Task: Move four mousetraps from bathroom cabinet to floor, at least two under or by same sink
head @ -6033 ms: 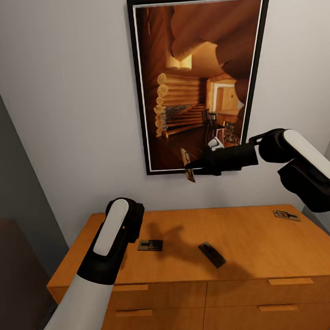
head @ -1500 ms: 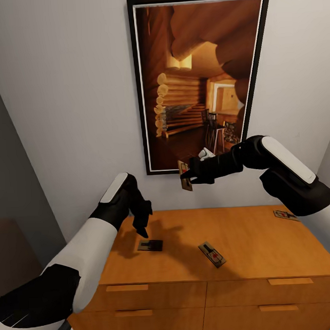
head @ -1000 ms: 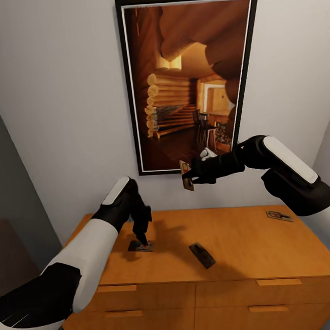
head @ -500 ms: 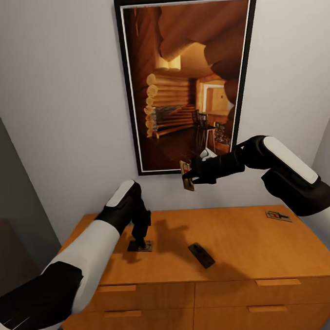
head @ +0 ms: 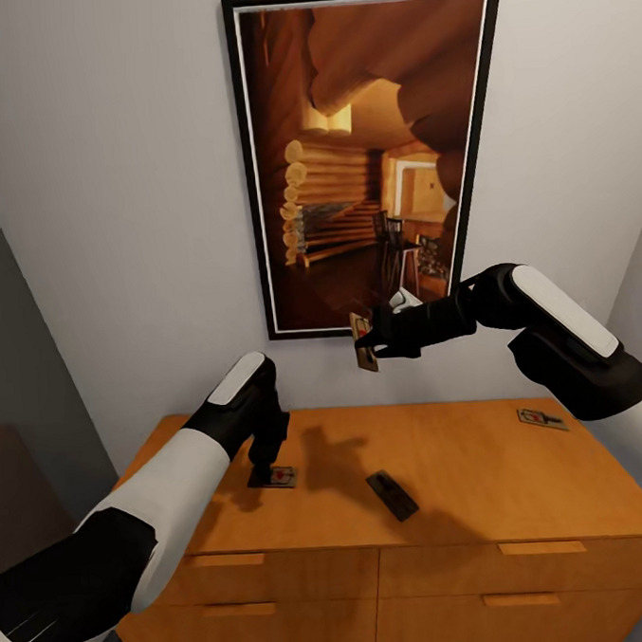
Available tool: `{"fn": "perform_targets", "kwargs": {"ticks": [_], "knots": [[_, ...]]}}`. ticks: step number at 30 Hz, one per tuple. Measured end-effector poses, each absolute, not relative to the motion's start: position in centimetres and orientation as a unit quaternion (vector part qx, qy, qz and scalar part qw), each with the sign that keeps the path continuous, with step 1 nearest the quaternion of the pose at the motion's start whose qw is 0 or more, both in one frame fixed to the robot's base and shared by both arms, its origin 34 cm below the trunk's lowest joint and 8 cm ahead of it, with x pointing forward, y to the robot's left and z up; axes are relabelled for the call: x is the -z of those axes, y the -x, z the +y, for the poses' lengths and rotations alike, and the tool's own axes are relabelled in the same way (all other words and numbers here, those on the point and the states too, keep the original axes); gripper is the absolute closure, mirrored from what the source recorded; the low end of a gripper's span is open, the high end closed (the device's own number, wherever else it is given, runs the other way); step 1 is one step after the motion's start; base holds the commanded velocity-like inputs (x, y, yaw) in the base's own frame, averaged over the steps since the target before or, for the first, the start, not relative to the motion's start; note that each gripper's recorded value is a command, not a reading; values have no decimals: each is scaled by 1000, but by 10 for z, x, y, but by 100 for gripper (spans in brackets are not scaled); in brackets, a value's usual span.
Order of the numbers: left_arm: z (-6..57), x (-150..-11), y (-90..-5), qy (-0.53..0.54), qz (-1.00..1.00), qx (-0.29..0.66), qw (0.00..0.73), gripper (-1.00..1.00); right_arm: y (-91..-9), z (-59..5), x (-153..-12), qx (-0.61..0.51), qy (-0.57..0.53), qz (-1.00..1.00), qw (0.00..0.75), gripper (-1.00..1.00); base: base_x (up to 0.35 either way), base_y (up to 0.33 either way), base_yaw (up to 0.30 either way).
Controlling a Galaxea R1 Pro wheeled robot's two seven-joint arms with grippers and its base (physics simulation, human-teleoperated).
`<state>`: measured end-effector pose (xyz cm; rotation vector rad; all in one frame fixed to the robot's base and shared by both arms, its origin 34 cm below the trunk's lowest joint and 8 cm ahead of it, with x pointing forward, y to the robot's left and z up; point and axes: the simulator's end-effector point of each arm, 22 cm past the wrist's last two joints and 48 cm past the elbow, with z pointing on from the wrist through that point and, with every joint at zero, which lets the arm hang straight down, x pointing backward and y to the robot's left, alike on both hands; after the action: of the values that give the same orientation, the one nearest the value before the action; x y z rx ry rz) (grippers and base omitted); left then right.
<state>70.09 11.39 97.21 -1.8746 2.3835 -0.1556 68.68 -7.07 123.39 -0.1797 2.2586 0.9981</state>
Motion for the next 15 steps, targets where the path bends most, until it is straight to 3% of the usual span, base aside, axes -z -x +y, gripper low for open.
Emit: {"fn": "perform_targets", "kwargs": {"ticks": [15], "knots": [[111,-952,-702,604,793,54,52,-100,-688,-71,-1213,-381,70,862,327,100,0,0,0]]}}
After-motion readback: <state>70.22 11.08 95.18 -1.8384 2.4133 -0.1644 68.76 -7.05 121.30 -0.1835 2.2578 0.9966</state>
